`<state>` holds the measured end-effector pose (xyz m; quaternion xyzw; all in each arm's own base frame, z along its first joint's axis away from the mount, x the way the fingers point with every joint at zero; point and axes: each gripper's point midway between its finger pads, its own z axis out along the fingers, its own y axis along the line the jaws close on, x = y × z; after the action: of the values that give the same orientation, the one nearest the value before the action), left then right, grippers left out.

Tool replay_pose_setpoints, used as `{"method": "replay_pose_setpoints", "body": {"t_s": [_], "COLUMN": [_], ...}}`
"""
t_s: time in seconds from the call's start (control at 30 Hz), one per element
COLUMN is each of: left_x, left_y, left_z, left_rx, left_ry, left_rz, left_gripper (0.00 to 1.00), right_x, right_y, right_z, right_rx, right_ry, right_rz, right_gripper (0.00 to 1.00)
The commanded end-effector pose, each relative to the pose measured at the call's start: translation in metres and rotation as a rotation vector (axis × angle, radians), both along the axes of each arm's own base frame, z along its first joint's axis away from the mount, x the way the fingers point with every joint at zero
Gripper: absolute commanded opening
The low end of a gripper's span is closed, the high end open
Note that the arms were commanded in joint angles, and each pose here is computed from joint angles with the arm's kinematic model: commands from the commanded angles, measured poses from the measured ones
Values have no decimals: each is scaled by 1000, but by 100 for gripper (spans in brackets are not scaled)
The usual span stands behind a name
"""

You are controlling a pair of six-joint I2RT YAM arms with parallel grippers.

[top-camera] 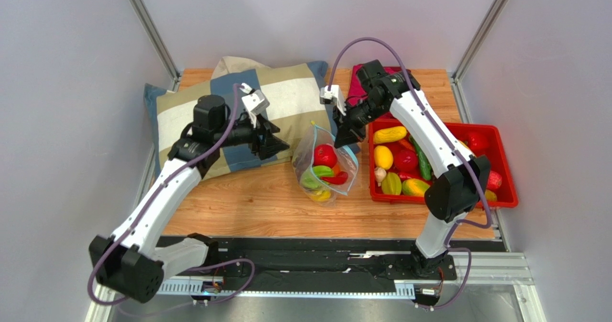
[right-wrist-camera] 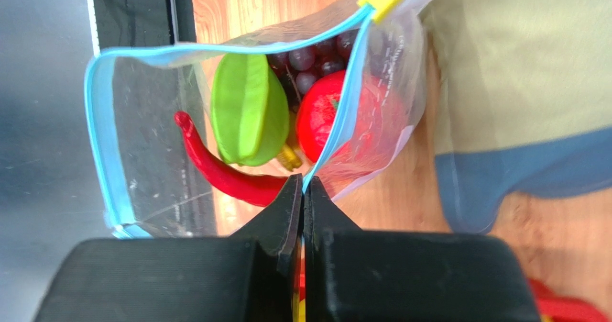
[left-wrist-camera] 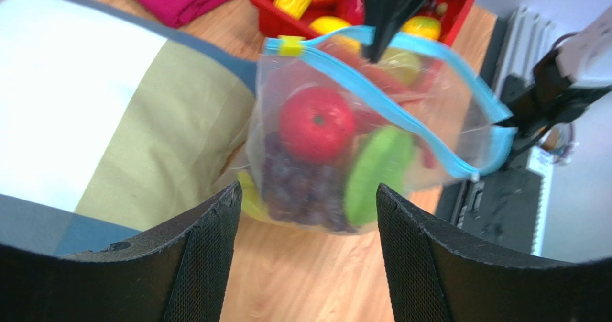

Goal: Place the food in the zip-top bag and seal the zipper
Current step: Adjust the zipper food storage bag at the center of the board.

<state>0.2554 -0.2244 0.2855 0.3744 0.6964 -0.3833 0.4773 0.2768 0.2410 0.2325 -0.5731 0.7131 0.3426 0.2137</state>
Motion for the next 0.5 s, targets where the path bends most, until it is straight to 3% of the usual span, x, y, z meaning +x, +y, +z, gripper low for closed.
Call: {"method": "replay_pose_setpoints", "body": {"t_s": [0.0,0.2,0.47], "left_x": [22,37,60], "left_y": [-5,-15,-31], "left_z": [-5,0,-15], "left_rx": [50,-12,-40], "left_ry": [-128,-334,-370], "left_rz": [-107,-209,-285], "left_gripper": [73,80,82], "right_x": [7,22,28], "right_y": [16,25,27], "right_z": [14,12,13], "right_rx": [46,40,40], "right_ry": [-103,-177,-220], "right_rz": [115,177,218], "right_gripper": [0,0,0]}}
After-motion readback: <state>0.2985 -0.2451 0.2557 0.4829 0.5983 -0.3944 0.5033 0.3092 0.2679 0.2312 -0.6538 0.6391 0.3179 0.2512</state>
